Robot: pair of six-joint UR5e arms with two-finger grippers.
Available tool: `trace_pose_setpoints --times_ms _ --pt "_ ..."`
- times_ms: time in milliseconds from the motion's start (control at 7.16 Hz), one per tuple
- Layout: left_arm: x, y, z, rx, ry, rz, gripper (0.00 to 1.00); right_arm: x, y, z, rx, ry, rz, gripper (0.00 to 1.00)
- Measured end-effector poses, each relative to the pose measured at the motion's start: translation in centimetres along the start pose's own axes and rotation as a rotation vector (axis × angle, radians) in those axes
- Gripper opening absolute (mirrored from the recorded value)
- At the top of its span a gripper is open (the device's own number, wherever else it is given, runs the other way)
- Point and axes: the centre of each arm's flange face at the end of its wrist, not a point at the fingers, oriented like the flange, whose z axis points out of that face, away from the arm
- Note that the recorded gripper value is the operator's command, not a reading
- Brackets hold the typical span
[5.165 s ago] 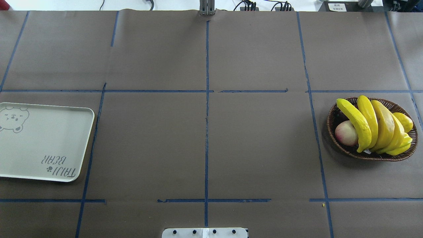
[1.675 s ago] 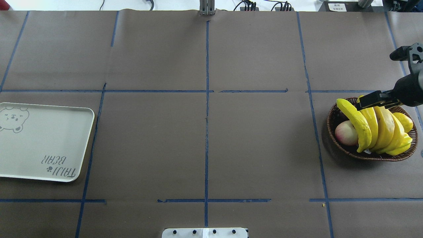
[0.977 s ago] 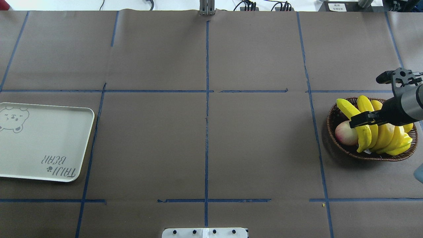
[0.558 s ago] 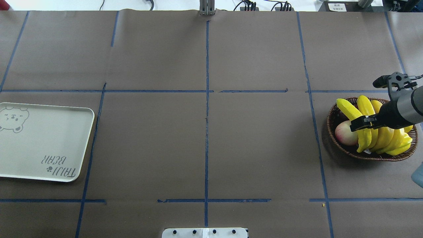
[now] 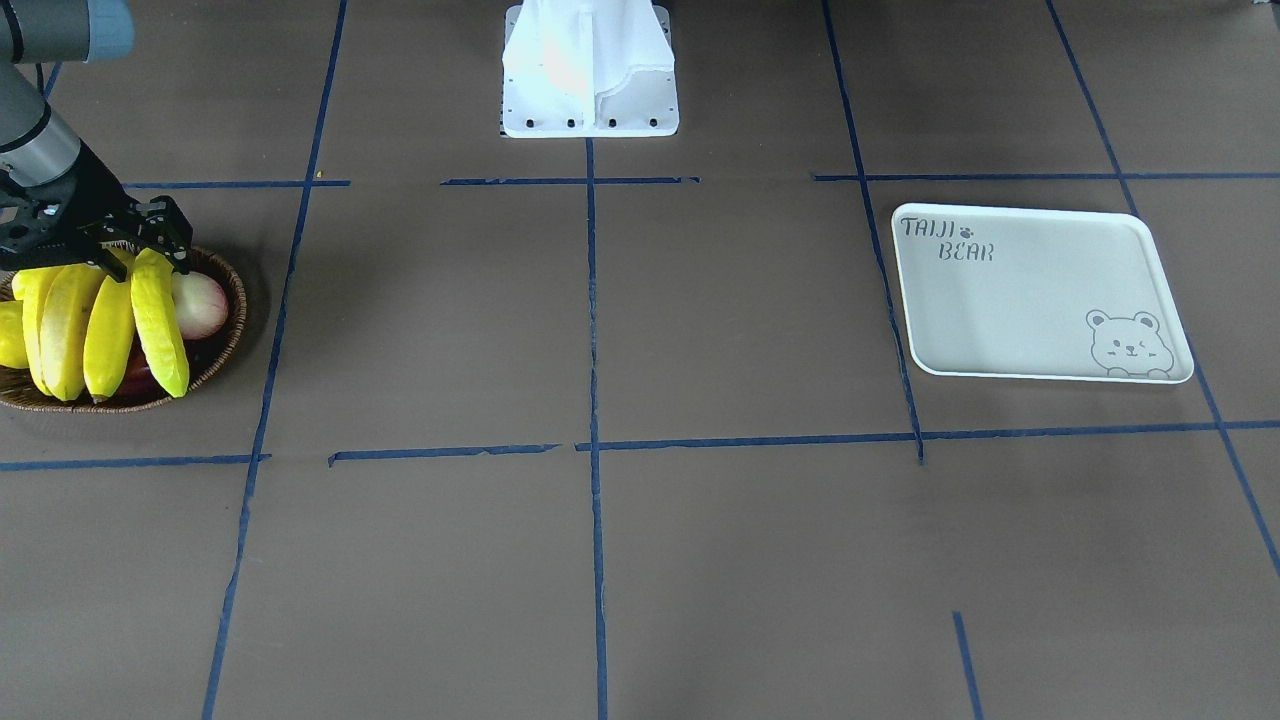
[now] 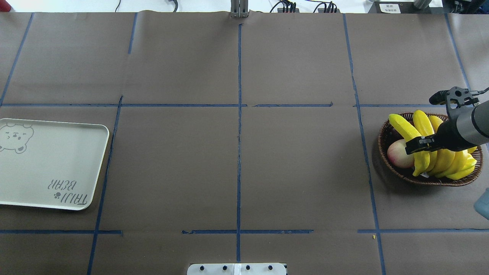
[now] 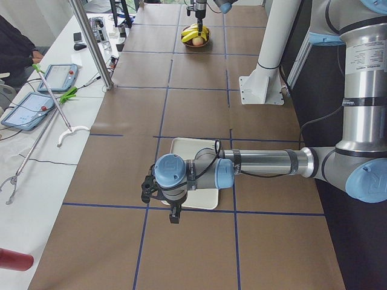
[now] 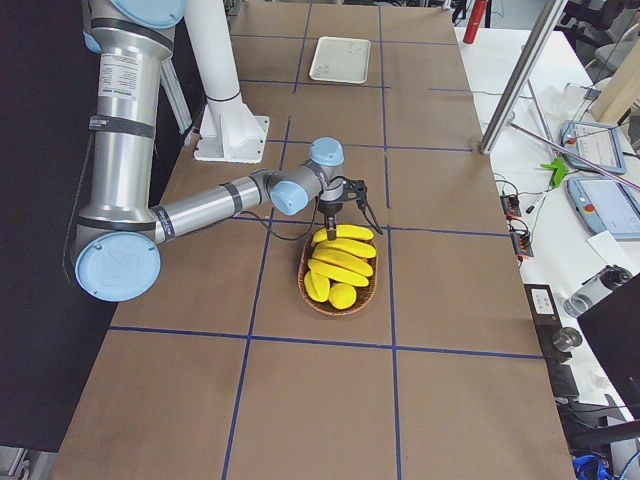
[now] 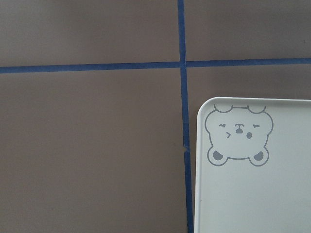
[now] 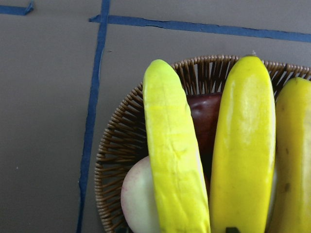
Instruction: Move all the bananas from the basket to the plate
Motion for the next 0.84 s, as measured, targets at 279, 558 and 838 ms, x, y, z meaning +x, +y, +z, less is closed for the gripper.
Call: trace_pose_setpoints --times_ms 279,558,838 --pt "0.0 0.0 0.0 0.000 0.000 0.000 1.00 0.0 0.0 0.0 0.001 0.000 0.000 0.22" --pt "0.1 -0.1 0.0 0.000 0.000 0.001 1.00 -0.2 -0.2 -0.4 0.010 -0.007 -0.003 0.01" --pt "0.2 -0.3 -0.1 0.002 0.000 0.003 1.00 -0.5 -0.4 -1.9 0.037 -0.025 -0.007 0.00"
